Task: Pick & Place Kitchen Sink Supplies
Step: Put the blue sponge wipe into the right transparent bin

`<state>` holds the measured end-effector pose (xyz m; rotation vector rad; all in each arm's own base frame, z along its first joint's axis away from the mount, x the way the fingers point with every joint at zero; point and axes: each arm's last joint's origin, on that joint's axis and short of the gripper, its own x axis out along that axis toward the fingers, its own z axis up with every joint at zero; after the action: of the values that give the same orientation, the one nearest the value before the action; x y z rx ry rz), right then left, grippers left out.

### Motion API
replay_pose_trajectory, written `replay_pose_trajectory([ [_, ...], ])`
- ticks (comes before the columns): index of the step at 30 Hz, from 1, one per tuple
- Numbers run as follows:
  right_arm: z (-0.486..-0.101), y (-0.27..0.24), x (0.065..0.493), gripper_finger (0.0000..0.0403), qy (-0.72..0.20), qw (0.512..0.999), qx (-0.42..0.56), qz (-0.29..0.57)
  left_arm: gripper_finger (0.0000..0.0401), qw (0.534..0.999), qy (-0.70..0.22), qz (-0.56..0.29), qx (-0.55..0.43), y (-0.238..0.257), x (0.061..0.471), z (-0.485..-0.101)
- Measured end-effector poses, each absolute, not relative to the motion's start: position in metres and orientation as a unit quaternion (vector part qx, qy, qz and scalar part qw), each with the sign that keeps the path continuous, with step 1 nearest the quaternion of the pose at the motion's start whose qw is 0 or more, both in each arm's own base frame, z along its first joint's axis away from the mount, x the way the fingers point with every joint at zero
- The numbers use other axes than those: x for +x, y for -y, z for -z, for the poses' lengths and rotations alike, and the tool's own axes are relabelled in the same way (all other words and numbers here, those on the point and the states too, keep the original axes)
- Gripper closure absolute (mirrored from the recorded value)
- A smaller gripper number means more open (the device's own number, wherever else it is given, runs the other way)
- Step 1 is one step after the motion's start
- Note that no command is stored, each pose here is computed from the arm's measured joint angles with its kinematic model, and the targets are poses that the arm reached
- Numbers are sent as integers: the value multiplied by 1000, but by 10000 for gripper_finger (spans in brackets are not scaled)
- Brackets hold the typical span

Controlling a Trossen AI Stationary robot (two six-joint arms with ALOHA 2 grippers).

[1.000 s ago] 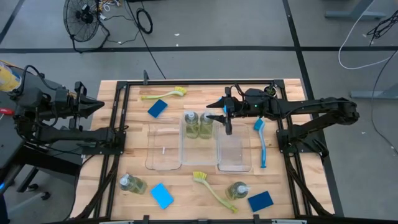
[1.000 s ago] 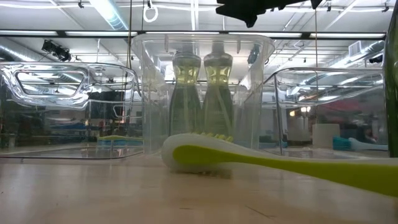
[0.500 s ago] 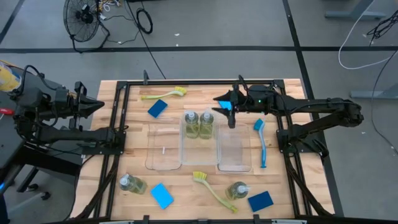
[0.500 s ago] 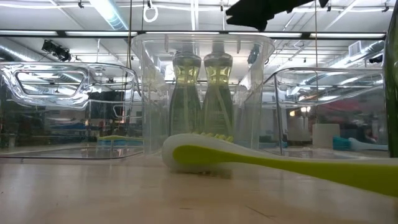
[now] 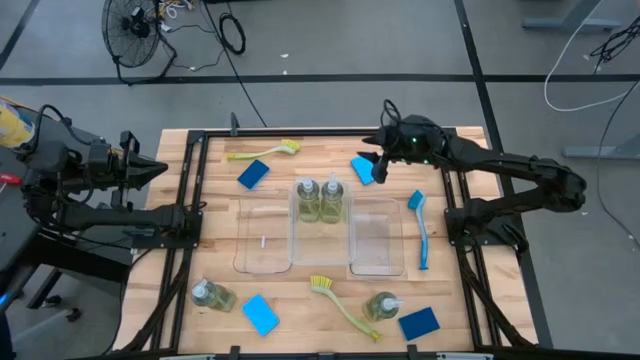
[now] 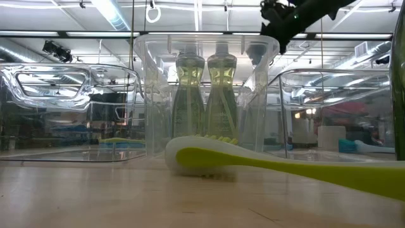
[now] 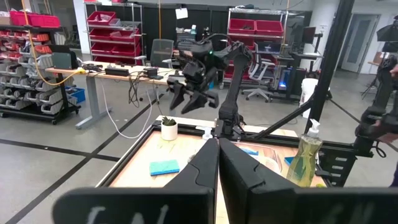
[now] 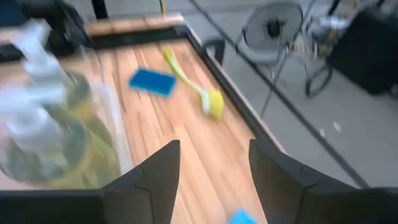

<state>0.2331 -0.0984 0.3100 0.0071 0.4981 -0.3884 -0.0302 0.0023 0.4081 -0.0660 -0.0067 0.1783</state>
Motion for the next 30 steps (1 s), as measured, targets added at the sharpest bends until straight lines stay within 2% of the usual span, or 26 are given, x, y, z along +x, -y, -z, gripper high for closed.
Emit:
replay_pose_trajectory([
  [11,-258,106,218,211,-316,913,85,244,383,995,3,-89,-33,-2,-30,-408],
  [19,-233,109,216,208,-349,888,109,278,383,995,3,-89,-33,-2,-30,-408],
  [30,-190,133,234,129,-396,853,148,307,383,995,3,-89,-33,-2,-30,-408],
])
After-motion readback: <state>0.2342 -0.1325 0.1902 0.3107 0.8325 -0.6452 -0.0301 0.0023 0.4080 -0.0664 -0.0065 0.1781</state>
